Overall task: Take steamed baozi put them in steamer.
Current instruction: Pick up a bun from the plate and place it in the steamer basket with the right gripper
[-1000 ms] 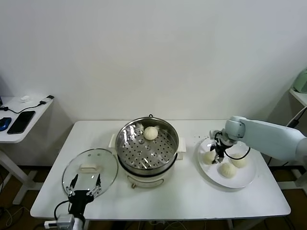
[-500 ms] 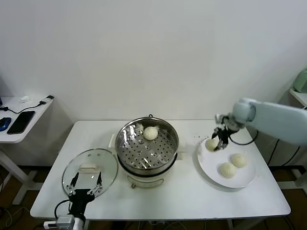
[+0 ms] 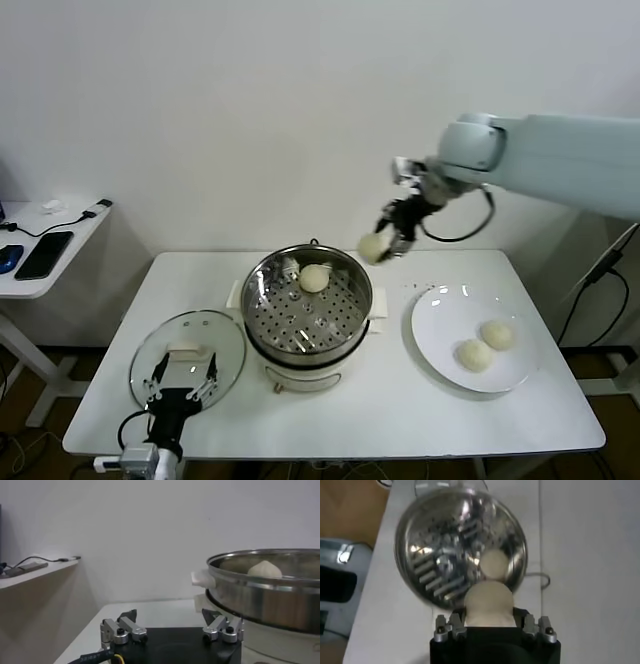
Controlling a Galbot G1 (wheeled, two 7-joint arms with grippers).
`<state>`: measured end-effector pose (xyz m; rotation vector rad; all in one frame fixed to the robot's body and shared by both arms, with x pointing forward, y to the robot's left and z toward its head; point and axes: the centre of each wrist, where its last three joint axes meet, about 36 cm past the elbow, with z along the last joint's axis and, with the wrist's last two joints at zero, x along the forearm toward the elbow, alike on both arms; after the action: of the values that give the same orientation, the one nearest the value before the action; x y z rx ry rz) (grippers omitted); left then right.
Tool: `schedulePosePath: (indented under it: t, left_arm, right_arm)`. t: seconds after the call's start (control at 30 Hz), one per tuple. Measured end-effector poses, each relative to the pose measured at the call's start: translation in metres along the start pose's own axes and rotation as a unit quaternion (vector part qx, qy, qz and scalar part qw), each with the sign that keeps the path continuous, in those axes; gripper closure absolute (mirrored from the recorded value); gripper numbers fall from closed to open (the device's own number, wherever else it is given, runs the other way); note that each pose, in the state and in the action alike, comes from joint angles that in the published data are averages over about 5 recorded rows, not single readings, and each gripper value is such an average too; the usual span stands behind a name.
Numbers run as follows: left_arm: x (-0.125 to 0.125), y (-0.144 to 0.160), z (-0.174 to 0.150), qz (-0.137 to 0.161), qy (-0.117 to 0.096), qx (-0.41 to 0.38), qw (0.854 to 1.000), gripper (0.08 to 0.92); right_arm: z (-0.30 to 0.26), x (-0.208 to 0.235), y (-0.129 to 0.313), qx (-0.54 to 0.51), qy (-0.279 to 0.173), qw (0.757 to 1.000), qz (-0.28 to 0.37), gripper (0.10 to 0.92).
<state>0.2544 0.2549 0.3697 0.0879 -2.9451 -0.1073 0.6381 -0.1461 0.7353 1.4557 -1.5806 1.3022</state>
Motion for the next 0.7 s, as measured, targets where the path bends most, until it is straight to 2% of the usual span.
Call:
schedulePosePath:
  t: [0.3,0.7]
  left_arm:
    - [0.000,0.000,0.000,0.000,0.000,0.002,1.000,0.177]
    - [-0.006,-0.002,0.004,0.004,0.002,0.003,1.000,0.177]
  right_arm:
    - [-0.071,-0.070,0.009,0.018,0.009,0.999,-0.026,0.386]
    - [-0.100,-0.157,0.016,0.023,0.033,0.999,-0.026,0.388]
